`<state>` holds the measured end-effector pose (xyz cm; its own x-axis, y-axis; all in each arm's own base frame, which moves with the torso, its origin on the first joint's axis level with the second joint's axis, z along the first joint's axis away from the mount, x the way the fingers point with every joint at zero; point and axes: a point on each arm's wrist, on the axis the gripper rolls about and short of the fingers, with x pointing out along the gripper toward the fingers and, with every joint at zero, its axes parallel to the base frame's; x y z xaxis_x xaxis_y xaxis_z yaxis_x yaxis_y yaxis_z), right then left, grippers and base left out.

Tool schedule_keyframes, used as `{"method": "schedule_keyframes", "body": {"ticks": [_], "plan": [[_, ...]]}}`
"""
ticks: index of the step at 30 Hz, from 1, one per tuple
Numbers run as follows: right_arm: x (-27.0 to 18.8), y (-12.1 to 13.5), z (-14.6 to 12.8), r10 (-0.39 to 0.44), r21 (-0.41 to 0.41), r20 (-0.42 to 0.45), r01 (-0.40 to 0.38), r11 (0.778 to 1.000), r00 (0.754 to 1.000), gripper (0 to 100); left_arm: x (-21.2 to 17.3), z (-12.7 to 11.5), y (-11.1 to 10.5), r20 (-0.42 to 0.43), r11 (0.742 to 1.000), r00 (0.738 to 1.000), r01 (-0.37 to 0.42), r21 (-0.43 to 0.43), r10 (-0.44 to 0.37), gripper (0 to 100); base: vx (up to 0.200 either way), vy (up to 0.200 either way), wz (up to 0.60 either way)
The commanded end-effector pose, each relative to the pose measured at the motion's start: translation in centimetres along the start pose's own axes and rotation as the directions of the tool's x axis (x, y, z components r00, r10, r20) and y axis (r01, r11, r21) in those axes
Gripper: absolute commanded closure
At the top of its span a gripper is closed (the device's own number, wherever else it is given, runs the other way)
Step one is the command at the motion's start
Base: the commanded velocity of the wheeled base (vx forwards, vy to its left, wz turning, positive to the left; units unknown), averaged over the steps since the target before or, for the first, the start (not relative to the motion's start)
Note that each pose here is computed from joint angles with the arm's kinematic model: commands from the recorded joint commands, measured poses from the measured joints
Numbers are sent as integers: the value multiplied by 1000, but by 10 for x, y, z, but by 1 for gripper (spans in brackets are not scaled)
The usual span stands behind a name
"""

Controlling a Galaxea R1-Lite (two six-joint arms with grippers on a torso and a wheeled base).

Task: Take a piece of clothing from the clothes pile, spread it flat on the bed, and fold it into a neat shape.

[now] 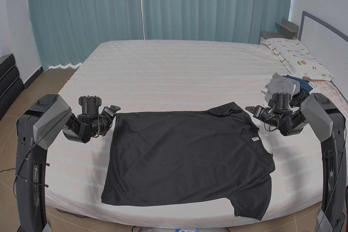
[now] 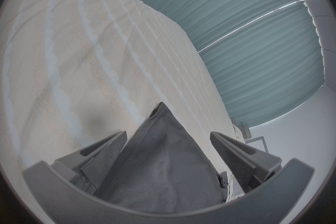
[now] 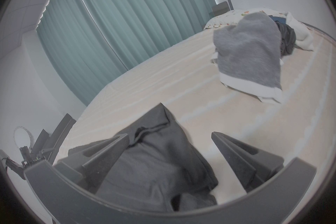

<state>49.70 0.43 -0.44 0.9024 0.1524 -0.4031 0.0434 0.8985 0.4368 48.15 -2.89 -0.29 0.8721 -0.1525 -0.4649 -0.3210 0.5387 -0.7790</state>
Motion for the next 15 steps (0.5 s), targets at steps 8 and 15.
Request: {"method": "schedule_keyframes", "body": {"ticks": [8,15], "plan": [[48,11,-23,22,-3,-22,-22,1000,1000,0,2,-4,1,-3,1000,1000,-7,9,7,0,0,0,0],[51,17,-17,32,78,3,-32,996,999,0,2,-4,1,-2,1000,1000,-8,9,8,0,0,0,0]]}}
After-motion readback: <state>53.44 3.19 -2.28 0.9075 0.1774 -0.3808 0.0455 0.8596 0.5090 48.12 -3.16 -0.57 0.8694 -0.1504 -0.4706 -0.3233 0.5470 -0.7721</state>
